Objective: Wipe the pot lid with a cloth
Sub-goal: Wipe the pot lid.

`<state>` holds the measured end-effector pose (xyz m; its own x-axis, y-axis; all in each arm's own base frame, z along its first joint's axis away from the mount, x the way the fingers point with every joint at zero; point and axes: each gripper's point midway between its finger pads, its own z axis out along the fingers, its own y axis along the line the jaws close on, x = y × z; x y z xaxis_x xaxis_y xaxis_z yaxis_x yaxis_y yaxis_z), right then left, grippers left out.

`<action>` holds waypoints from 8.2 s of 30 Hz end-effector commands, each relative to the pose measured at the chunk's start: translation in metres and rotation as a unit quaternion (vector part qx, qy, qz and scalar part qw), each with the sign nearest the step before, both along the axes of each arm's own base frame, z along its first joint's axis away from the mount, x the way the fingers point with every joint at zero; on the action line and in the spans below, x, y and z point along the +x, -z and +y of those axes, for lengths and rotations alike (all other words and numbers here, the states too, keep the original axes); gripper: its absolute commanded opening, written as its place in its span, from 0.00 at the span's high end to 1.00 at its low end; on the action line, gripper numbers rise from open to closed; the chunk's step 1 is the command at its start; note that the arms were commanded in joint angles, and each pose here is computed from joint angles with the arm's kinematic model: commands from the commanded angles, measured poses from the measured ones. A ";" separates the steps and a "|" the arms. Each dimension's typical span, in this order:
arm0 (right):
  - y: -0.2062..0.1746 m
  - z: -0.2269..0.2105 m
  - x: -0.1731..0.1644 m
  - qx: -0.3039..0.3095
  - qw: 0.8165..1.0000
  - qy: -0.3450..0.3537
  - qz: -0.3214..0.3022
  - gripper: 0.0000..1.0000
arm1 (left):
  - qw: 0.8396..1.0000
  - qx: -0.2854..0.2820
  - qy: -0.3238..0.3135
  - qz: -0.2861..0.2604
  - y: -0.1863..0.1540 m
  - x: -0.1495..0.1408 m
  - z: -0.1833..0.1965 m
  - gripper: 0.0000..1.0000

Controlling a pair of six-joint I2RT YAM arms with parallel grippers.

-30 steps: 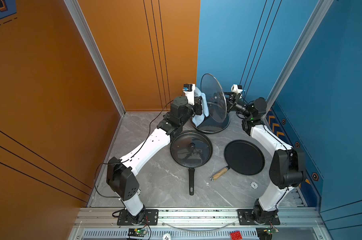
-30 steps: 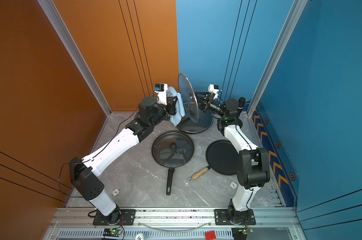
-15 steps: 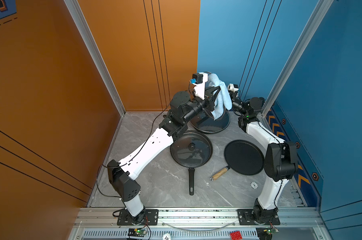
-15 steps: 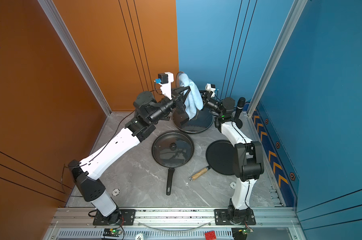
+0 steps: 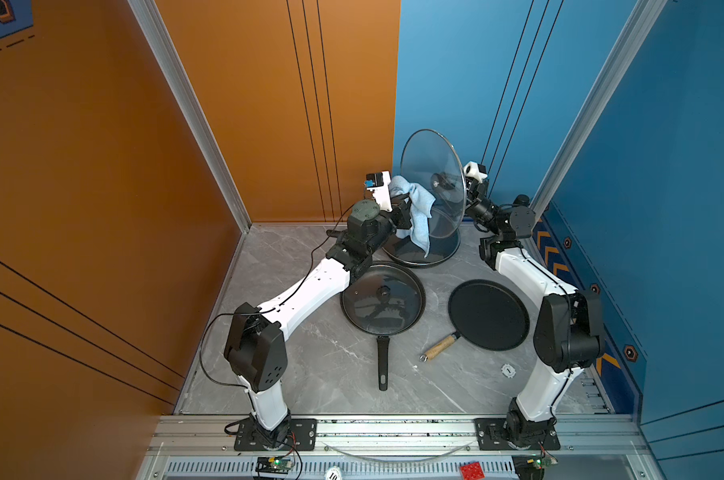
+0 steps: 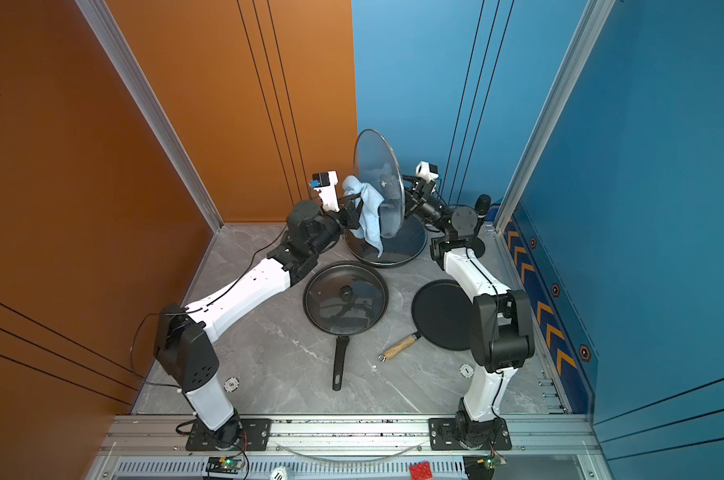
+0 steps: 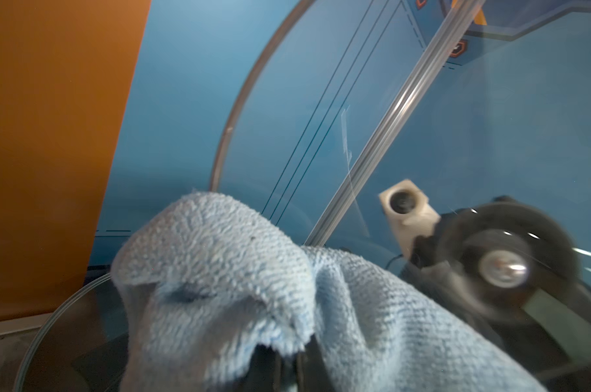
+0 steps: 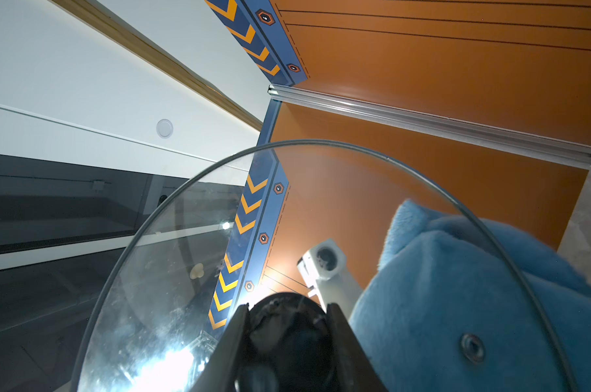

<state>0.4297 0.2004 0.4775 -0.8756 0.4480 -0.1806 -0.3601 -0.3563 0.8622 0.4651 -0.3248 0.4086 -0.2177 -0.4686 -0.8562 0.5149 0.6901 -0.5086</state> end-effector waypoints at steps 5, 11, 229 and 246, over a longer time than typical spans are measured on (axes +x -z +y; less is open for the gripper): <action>-0.053 -0.011 -0.051 -0.024 0.994 0.040 -0.097 0.94 | 0.998 -0.002 -0.055 0.007 -0.008 -0.003 0.033 1.00; -0.034 -0.003 -0.027 -0.073 0.993 0.053 -0.075 0.94 | 0.994 -0.048 0.071 -0.066 -0.090 -0.063 0.007 1.00; 0.098 0.068 -0.031 -0.644 0.497 0.357 -0.460 1.00 | 0.982 0.145 -0.026 0.122 -0.014 -0.046 0.081 1.00; 0.110 0.076 -0.061 -0.663 0.451 0.331 -0.497 1.00 | 0.942 0.104 0.236 0.216 0.046 -0.050 -0.028 1.00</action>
